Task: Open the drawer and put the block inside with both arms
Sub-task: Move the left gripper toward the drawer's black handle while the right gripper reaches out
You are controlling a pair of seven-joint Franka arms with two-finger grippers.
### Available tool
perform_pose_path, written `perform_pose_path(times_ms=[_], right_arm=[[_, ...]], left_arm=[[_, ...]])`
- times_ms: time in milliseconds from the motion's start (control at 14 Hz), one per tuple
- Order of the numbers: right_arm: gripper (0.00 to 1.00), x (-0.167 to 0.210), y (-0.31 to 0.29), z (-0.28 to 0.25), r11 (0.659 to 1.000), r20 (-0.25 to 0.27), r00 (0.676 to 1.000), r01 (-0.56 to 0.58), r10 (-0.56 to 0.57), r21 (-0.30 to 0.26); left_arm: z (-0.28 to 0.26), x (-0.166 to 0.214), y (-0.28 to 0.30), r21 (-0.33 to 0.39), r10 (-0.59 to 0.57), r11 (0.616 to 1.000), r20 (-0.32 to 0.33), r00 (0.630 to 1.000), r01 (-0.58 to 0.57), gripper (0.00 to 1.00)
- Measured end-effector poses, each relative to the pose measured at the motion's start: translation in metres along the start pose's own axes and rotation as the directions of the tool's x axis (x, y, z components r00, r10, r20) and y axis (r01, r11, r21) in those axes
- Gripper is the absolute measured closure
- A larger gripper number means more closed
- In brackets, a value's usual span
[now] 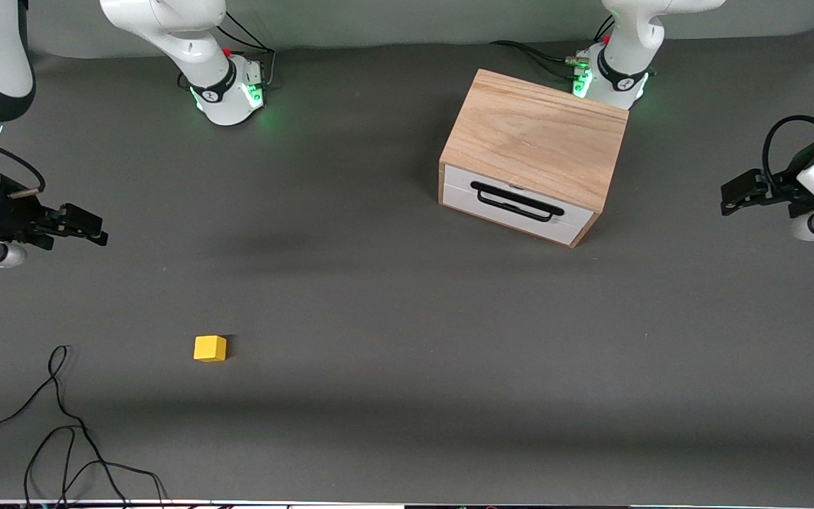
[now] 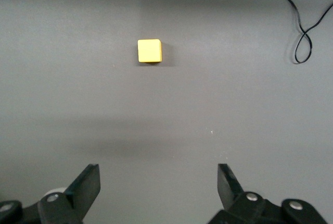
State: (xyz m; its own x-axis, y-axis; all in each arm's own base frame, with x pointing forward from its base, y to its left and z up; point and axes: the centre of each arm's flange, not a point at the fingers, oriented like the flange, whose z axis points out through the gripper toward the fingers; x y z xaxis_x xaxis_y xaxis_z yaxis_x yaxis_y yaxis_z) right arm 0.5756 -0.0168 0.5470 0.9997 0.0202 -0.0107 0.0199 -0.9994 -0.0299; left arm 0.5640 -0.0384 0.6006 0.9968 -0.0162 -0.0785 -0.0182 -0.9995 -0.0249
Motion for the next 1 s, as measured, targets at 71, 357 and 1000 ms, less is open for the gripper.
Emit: perform_pose_path(times_ms=[71,357,1000], right_arm=[[0.0,0.001,0.0,0.003,1.0,0.004,1.0,0.0,0.0,0.0],[0.0,0.006,0.0,0.012,1.0,0.011,1.0,0.0,0.0,0.0],[0.0,0.043,-0.001,0.049,1.0,0.004,1.0,0.007,-0.007,-0.002]], left_arm=[[0.0,-0.002,0.016,0.002,-0.036,0.999,0.006,0.999,0.036,0.0],[0.001,-0.019,0.101,0.023,-0.226,0.974,0.026,0.974,0.226,0.0],[0.031,-0.08,0.283,0.084,-0.683,0.729,0.019,0.73,0.68,0.0]])
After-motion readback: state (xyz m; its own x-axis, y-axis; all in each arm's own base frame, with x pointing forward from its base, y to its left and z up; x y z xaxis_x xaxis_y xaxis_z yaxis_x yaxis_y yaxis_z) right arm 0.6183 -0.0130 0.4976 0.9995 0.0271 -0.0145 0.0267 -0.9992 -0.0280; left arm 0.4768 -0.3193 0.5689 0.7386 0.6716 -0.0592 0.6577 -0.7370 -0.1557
